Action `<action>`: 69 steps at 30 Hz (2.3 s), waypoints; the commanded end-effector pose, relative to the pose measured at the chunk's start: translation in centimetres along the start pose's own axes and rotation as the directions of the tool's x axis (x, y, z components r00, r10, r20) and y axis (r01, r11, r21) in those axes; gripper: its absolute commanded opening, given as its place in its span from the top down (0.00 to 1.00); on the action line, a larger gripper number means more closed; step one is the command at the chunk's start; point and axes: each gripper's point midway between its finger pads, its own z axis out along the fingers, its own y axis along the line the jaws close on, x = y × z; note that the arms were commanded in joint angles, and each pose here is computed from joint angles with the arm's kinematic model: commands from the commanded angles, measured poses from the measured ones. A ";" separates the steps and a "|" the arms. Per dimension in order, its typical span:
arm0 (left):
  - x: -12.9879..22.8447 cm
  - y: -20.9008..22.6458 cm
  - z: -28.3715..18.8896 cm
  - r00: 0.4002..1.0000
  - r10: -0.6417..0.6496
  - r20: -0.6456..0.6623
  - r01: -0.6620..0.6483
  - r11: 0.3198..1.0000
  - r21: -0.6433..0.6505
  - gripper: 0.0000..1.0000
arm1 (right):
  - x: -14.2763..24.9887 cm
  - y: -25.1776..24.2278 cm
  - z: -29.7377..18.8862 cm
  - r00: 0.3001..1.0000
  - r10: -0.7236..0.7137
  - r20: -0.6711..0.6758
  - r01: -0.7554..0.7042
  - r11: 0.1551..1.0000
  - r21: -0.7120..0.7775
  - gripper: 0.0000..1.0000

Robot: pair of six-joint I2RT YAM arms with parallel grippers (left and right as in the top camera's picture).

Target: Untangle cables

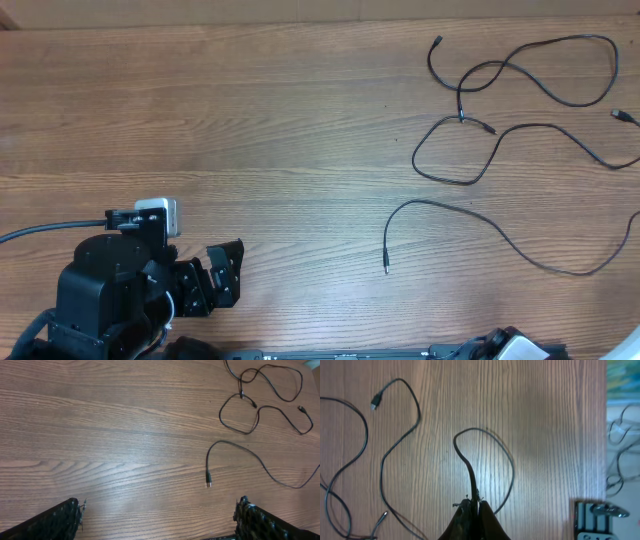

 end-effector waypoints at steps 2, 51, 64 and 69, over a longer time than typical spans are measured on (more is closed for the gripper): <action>-0.1 0.1 0.0 1.000 0.013 0.005 -0.013 1.000 -0.008 0.00 | 0.1 1.4 1.0 0.998 -0.014 -0.059 0.012 0.999 -0.030 0.96; -0.1 0.1 0.0 1.000 0.013 0.005 -0.013 1.000 -0.008 0.00 | 27.8 10.3 -0.1 0.186 -0.909 -0.372 0.736 0.380 -0.561 0.30; -0.1 0.1 0.0 1.000 0.013 0.005 -0.013 1.000 -0.008 0.01 | 36.8 11.1 -3.3 0.230 -0.961 -0.154 0.864 0.275 -0.422 0.19; -0.1 0.1 0.0 1.000 0.013 0.005 -0.013 1.000 -0.008 0.00 | 38.8 11.3 -3.2 0.195 -0.972 -0.134 0.868 0.235 -0.437 0.16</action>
